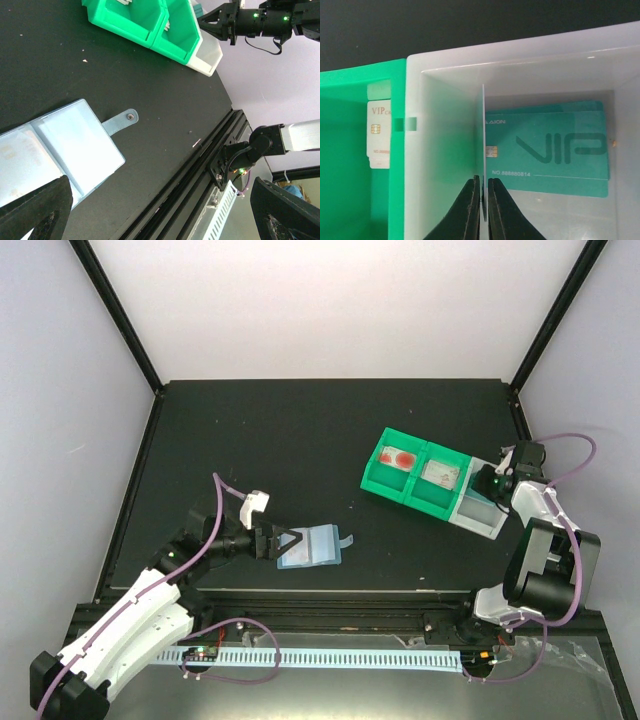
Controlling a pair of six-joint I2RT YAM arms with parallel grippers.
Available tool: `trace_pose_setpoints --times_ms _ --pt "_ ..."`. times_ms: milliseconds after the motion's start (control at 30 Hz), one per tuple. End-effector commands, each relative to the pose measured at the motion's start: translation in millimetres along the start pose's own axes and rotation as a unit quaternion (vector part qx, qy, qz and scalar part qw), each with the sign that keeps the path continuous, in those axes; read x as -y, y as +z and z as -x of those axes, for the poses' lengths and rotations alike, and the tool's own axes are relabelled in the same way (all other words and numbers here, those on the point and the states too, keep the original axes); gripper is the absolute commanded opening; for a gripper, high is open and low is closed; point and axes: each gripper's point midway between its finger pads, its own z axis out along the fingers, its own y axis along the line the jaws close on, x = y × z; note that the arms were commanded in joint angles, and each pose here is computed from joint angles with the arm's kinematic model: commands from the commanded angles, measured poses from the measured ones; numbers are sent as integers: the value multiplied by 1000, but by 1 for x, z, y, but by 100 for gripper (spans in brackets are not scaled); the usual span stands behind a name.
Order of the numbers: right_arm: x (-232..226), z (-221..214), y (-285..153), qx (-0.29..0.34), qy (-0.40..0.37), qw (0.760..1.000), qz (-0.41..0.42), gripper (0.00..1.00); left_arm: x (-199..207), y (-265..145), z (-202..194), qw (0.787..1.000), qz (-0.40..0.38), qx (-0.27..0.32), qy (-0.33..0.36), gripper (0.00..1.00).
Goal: Take the credit cards out of the card holder
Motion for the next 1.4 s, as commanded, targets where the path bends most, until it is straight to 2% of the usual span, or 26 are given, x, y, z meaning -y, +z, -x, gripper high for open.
trace_pose_setpoints --times_ms 0,333,667,1000,1367 --pt "9 19 -7 29 -2 999 -33 9 8 -4 10 1000 -4 13 7 99" --pt "18 28 -11 43 0 997 -65 9 8 -5 10 1000 -4 14 6 99" --pt "30 33 -18 50 29 993 -104 19 -4 0 8 1000 17 8 -8 99" --pt "34 39 -38 74 84 985 -128 23 -9 10 -1 999 17 -31 -23 99" --pt "-24 3 -56 34 51 998 5 29 -44 33 -22 992 57 -89 -74 98"
